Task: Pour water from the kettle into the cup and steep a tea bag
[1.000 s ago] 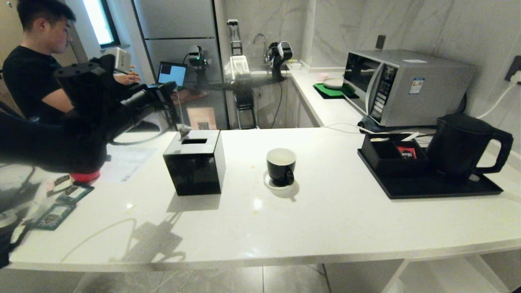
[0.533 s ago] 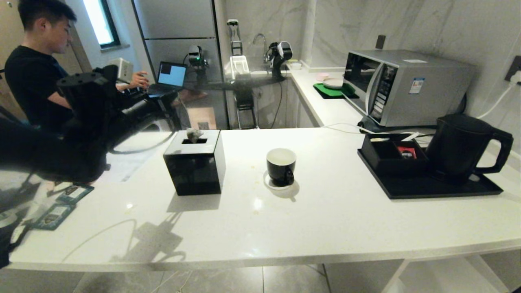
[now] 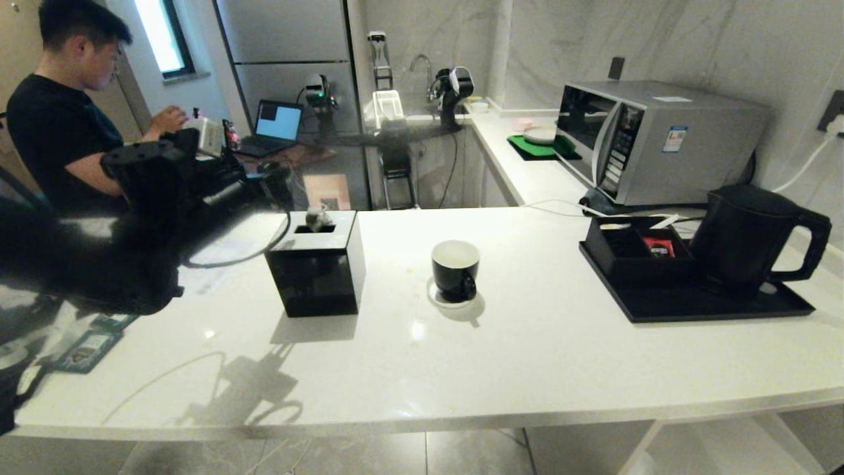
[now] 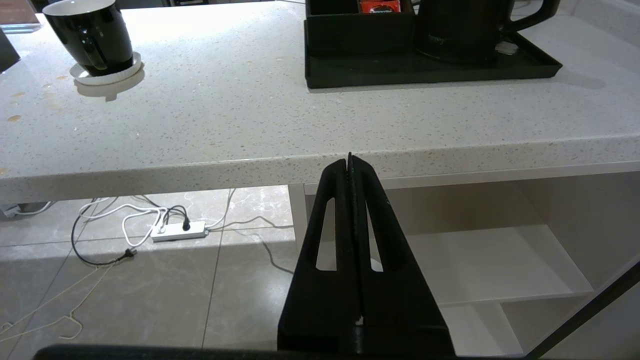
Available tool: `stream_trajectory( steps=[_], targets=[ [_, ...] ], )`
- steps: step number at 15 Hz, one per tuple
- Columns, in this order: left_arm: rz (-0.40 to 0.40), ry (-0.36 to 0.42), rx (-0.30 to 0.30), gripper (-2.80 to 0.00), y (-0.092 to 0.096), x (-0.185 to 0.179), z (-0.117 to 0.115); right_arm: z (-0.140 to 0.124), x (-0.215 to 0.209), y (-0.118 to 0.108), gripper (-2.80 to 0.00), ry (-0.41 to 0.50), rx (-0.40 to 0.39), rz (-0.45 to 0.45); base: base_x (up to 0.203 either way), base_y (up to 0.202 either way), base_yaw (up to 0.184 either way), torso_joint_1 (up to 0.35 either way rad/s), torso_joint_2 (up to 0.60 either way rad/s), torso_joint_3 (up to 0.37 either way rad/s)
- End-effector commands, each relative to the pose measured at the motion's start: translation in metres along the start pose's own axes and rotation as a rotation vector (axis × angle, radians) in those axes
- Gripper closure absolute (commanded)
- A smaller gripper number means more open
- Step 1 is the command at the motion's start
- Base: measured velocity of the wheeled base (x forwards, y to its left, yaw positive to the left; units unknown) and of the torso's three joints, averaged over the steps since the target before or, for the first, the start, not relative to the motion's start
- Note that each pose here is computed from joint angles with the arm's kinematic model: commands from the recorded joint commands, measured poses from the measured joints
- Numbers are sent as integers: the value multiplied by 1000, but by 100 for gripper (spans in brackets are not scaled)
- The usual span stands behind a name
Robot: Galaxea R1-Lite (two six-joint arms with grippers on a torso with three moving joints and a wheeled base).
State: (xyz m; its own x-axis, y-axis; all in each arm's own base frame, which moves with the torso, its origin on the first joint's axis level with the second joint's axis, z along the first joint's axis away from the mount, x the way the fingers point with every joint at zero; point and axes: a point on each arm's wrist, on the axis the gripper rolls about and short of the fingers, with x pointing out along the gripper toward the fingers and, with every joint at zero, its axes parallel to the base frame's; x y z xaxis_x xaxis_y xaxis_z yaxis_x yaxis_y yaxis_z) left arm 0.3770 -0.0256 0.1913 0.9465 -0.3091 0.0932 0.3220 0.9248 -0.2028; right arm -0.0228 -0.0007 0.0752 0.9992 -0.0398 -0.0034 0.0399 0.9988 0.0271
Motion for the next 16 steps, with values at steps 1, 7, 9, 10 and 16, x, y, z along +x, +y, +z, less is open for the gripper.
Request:
stream_trajectory(
  steps=[1, 7, 9, 10, 16],
  targets=[
    [4, 20, -7, 0, 3, 0, -11, 0, 0, 0, 0, 1, 0, 0, 0, 0, 0, 0, 0, 0],
    [-5, 23, -8, 0, -2, -5, -16, 0, 0, 0, 0, 1, 0, 0, 0, 0, 0, 0, 0, 0],
    [-12, 14, -6, 0, -6, -7, -12, 0, 0, 0, 0, 1, 0, 0, 0, 0, 0, 0, 0, 0],
    [-15, 10, -6, 0, -7, -8, -9, 0, 0, 0, 0, 1, 0, 0, 0, 0, 0, 0, 0, 0],
    [-19, 33, -12, 0, -16, -25, 2, 0, 0, 0, 0, 1, 0, 0, 0, 0, 0, 0, 0, 0]
  ],
)
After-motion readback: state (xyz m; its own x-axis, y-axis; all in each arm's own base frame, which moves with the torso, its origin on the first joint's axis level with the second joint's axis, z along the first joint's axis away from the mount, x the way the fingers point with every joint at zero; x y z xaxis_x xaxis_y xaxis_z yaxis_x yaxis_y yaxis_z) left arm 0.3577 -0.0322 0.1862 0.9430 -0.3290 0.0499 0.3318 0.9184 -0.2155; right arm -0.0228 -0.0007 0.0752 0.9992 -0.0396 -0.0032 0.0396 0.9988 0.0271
